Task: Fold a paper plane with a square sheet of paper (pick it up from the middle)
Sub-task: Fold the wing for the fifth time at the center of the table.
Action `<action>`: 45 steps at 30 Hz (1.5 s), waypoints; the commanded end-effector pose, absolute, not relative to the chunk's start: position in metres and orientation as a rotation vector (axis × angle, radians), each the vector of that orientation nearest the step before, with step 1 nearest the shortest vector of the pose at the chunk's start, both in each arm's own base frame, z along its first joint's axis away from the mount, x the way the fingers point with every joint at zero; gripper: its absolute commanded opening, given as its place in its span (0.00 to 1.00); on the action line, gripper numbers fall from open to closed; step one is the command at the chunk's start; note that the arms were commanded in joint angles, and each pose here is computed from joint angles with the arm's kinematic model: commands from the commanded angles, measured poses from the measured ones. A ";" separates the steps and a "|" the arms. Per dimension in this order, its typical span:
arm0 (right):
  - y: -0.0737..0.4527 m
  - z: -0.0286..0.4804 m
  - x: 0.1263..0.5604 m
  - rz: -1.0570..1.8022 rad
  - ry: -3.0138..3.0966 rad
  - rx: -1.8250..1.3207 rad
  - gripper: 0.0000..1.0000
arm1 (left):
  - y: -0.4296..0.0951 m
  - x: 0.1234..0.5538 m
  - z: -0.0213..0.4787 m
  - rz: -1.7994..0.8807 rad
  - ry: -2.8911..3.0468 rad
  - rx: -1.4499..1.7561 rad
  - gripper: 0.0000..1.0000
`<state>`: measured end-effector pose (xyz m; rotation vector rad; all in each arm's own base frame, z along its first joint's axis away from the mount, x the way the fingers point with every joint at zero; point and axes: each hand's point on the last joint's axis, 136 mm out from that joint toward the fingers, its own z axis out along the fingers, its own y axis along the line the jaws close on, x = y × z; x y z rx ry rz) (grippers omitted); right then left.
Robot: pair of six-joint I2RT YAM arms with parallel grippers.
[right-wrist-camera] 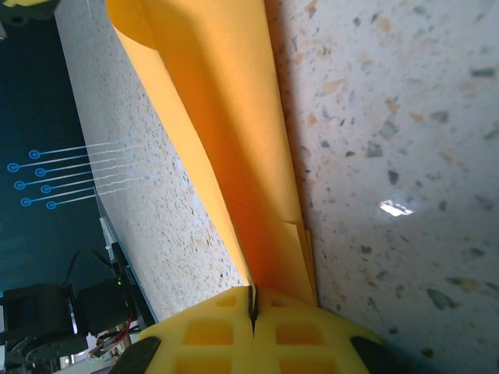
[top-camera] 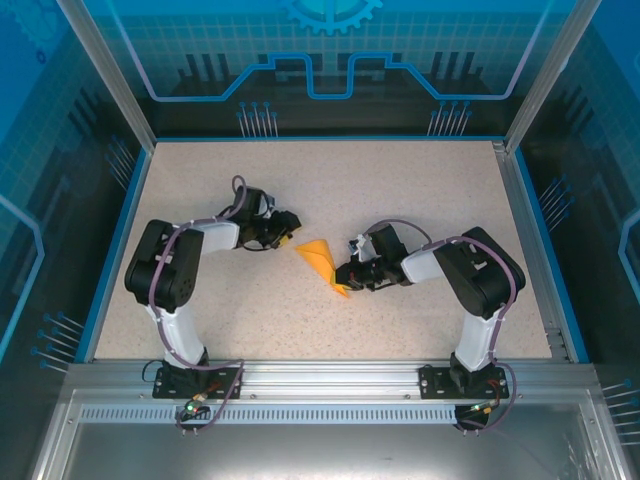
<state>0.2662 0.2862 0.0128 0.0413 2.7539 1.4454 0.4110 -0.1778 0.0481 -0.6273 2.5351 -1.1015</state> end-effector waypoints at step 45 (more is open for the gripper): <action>0.264 0.010 0.245 1.295 2.889 0.058 0.12 | -0.270 0.316 -0.002 -1.140 2.805 -0.353 0.36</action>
